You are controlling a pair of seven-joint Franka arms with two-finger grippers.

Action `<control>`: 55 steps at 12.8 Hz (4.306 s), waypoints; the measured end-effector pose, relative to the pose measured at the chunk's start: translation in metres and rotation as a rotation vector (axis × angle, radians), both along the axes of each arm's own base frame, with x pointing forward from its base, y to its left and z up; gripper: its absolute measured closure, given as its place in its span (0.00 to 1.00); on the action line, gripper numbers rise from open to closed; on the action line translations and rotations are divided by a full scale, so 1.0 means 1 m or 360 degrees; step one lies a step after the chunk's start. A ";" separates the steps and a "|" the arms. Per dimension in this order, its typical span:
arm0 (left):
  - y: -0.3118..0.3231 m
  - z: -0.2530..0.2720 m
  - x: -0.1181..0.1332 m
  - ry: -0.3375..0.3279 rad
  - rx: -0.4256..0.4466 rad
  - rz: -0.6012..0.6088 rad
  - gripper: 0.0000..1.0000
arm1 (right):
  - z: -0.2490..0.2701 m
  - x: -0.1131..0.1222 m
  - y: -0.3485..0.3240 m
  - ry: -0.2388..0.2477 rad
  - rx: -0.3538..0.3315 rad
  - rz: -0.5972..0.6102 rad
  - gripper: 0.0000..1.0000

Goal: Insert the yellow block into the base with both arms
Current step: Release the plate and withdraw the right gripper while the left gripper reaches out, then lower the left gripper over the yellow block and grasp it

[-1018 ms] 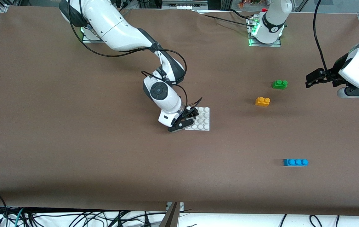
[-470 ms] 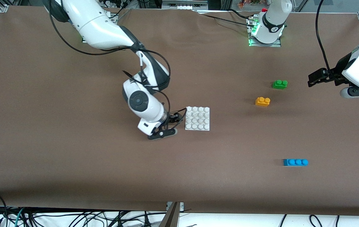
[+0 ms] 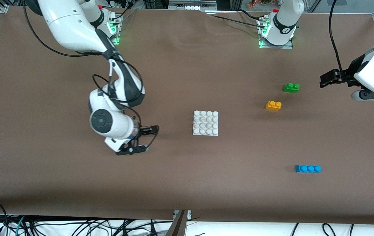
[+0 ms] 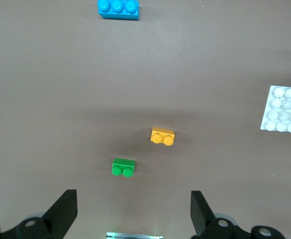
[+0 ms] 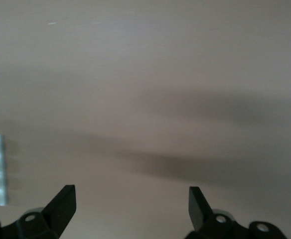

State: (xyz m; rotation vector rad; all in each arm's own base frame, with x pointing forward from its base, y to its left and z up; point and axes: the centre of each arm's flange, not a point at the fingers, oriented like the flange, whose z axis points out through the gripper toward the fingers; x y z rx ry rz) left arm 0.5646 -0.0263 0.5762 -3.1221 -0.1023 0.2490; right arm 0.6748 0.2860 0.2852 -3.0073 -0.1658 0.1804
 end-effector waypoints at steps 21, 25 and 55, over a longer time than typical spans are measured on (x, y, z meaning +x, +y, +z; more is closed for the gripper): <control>-0.024 -0.215 -0.047 -0.0061 -0.0010 -0.0141 0.00 | 0.330 -0.146 -0.317 -0.0126 -0.0213 -0.0443 0.00; -0.041 -0.270 -0.074 -0.0087 0.0010 -0.0305 0.00 | 0.319 -0.143 -0.312 -0.0126 -0.0214 -0.0400 0.00; -0.056 -0.310 -0.089 -0.0283 -0.0017 -0.0506 0.37 | 0.303 -0.129 -0.304 -0.0156 -0.0212 -0.0364 0.00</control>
